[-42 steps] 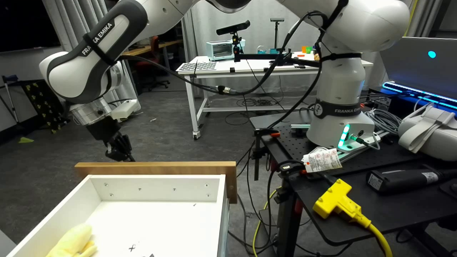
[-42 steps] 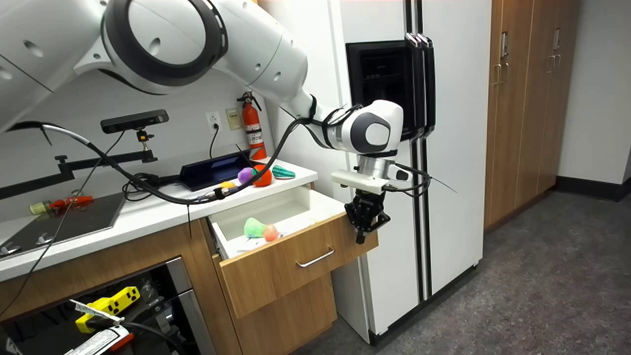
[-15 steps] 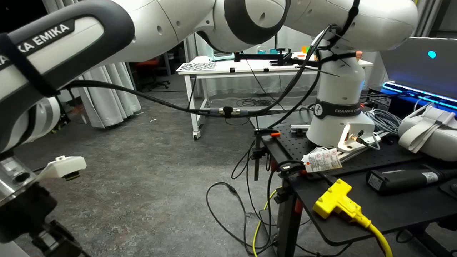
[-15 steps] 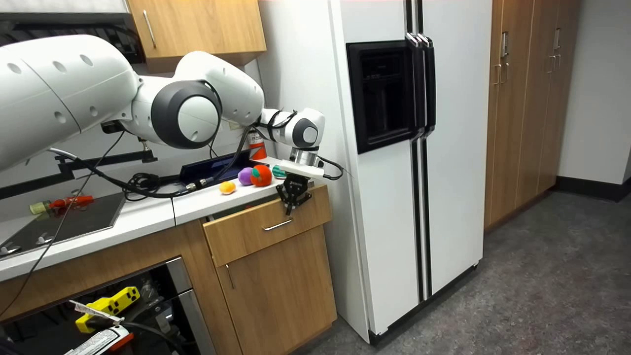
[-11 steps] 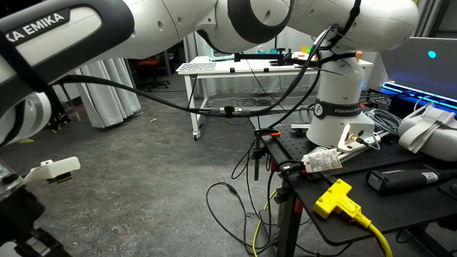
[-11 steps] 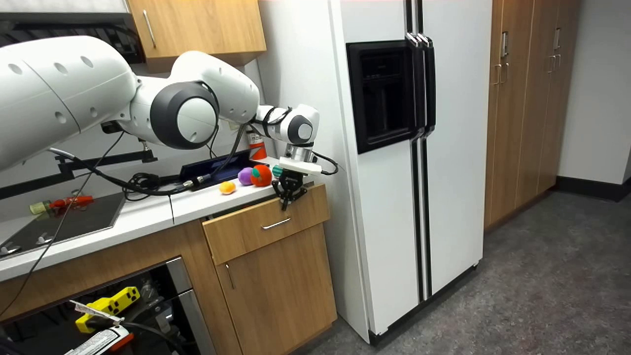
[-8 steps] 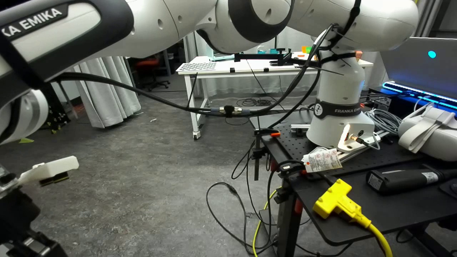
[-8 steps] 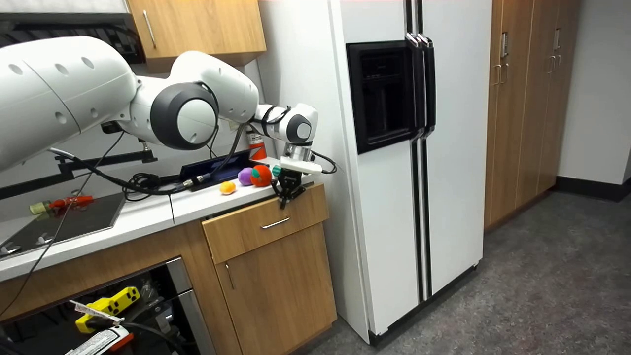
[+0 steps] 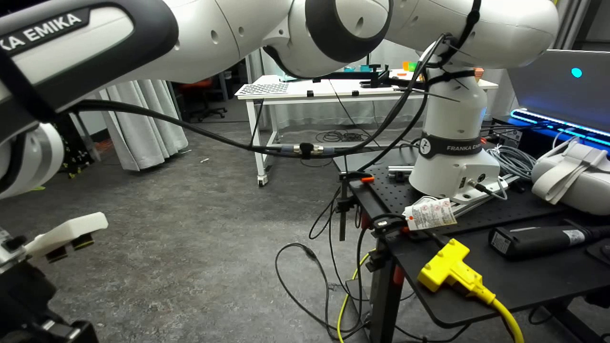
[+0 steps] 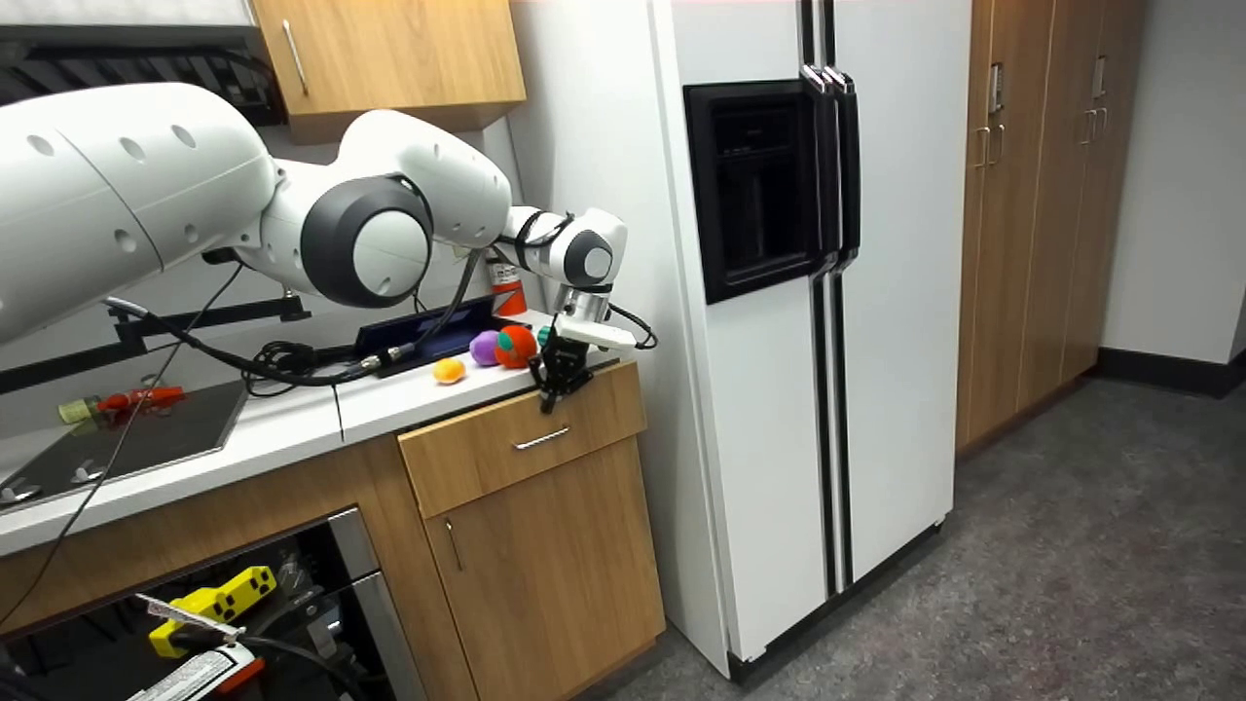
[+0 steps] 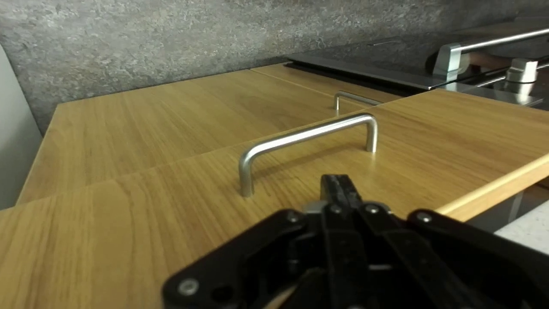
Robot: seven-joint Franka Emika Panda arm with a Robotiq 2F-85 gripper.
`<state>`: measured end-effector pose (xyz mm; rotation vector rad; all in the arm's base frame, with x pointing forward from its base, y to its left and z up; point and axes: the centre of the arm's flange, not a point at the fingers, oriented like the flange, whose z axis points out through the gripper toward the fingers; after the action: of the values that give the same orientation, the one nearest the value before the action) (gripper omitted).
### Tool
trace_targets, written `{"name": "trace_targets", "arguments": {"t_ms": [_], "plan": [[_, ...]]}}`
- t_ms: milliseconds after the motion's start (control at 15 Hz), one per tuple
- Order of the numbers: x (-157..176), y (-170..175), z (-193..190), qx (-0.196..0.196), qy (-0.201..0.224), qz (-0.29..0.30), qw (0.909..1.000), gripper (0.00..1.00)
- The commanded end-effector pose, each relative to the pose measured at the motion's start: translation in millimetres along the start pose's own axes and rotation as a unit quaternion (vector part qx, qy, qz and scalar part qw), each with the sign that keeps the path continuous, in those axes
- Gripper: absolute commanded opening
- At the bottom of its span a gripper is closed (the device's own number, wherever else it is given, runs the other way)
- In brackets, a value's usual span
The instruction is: Close the open drawer below the plushies
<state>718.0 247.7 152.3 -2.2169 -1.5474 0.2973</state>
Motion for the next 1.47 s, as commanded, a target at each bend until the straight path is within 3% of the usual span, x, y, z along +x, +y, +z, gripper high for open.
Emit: {"name": "trace_targets", "arguments": {"t_ms": [0, 200, 267, 333, 1267, 1400], "plan": [[34.1, 16.3, 7.2, 0.042, -0.001, -0.044, 0.9982, 0.0], [42.4, 7.4, 15.9, 0.053, -0.023, -0.052, 0.997, 0.0], [8.8, -11.8, 21.8, 0.039, -0.022, -0.035, 0.9984, 0.0], [10.5, -13.2, 24.3, 0.04, -0.024, -0.036, 0.9983, 0.01], [8.3, -11.6, 24.6, 0.041, -0.024, -0.034, 0.9983, 0.0], [13.7, -8.6, 21.5, 0.027, -0.012, -0.05, 0.9983, 0.0]]}}
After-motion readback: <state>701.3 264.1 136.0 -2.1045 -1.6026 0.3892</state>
